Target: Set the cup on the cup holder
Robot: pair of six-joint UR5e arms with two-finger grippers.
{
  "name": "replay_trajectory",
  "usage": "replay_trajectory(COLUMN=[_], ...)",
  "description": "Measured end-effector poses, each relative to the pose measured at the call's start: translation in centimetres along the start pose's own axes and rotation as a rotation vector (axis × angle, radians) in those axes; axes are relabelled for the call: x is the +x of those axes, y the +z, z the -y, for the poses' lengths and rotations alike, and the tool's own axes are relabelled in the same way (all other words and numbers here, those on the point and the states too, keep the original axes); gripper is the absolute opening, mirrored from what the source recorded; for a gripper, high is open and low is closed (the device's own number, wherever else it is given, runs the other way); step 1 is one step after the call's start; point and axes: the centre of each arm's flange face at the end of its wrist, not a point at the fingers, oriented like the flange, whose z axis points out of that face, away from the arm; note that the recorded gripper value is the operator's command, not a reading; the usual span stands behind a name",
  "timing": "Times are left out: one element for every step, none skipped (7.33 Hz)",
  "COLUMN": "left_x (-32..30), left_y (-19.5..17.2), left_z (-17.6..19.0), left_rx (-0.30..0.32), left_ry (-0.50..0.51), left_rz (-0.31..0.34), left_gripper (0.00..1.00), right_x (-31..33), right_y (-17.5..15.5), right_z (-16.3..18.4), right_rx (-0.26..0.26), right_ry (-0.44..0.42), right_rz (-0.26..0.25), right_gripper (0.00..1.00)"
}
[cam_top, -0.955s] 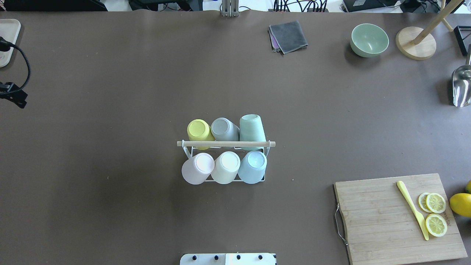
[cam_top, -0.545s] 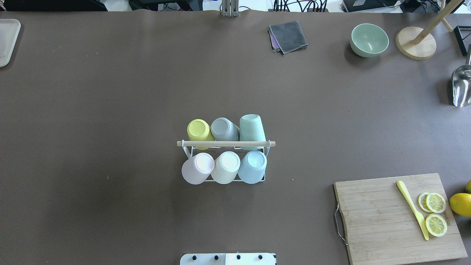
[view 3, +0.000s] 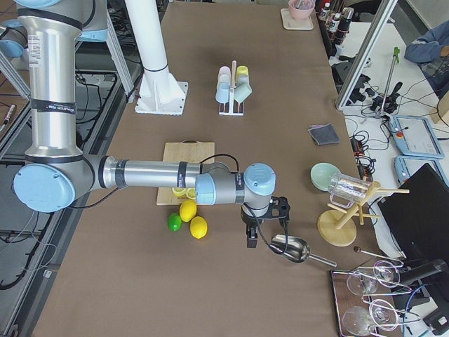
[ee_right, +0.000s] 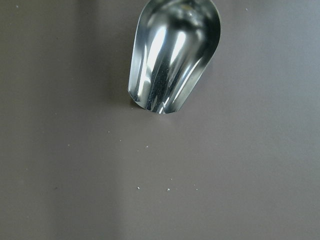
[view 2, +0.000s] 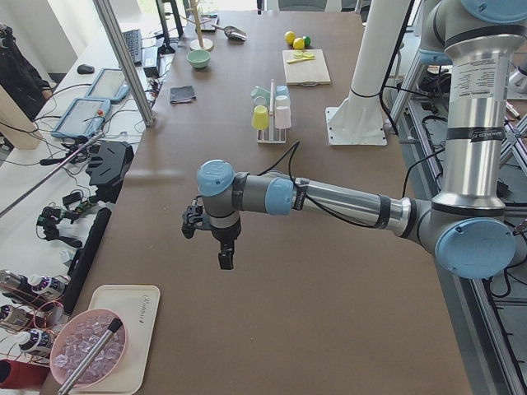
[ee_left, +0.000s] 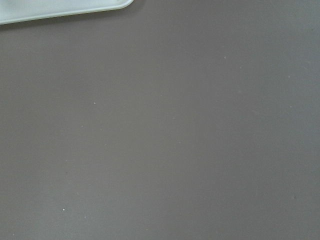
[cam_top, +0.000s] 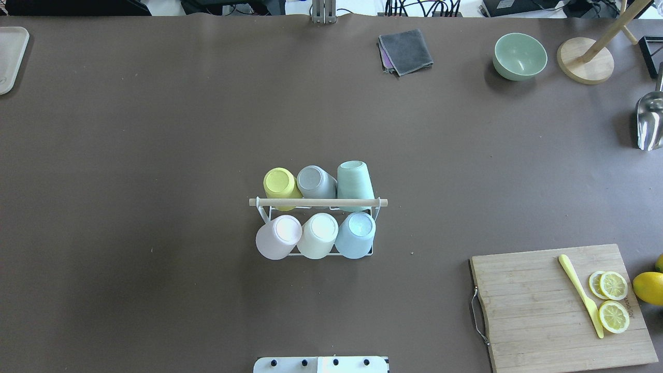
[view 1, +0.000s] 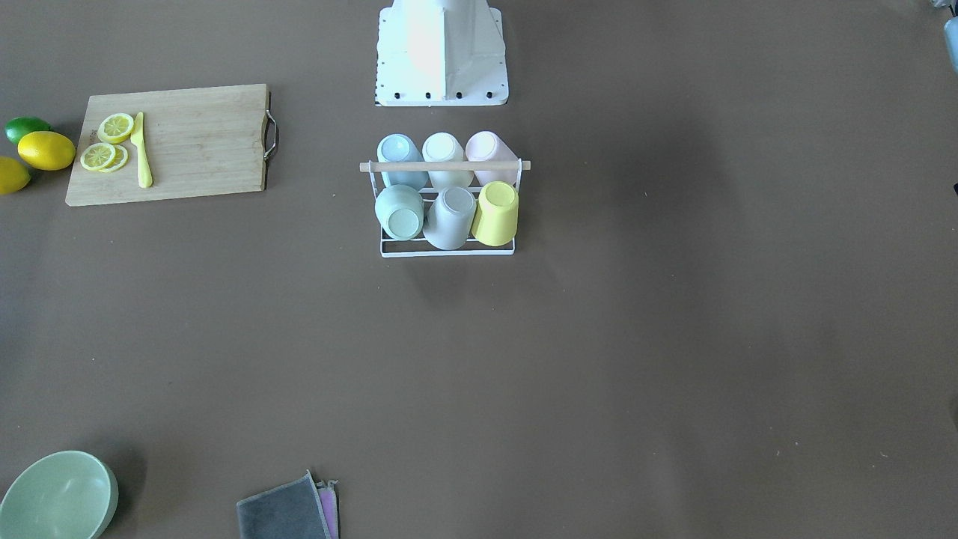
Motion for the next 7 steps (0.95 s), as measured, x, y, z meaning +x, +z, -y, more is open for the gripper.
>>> replay_trajectory(left_x=[-1.0,-2.1,-3.0,-4.0,-5.2,-5.9,-6.4], left_y=[0.2,0.3,0.2,0.1,0.0,-0.1,-0.1], left_z=[-0.3,-0.5,-0.8,-1.5,-2.3,-2.8,-3.1], left_rx=[-0.003,-0.004,-0.003,-0.001,0.002,0.005,0.005], left_ry=[0.000,0.007,0.013,0.010,0.020,0.053,0.081], left_rz=[0.001,0.001,0.000,-0.001,-0.002,-0.003,-0.004], left_gripper=[0.98,0.98,0.98,0.98,0.98,0.98,0.98], right_x=[-0.1,-0.2,-0.2,-0.2,-0.2,-0.1,-0.1], right_y=[-0.1,-0.2,-0.2,-0.2,-0.2,-0.2,-0.2], right_z=[0.0,0.0,-0.1,-0.1,-0.1,-0.1,-0.1], right_rx=[0.003,0.003,0.003,0.003,0.003,0.003,0.003], right_ry=[-0.002,-0.003,-0.003,-0.003,-0.003,-0.002,-0.002], right_rz=[0.001,0.002,0.002,0.002,0.002,0.001,0.001], right_gripper=[1.00,1.00,1.00,1.00,1.00,1.00,1.00])
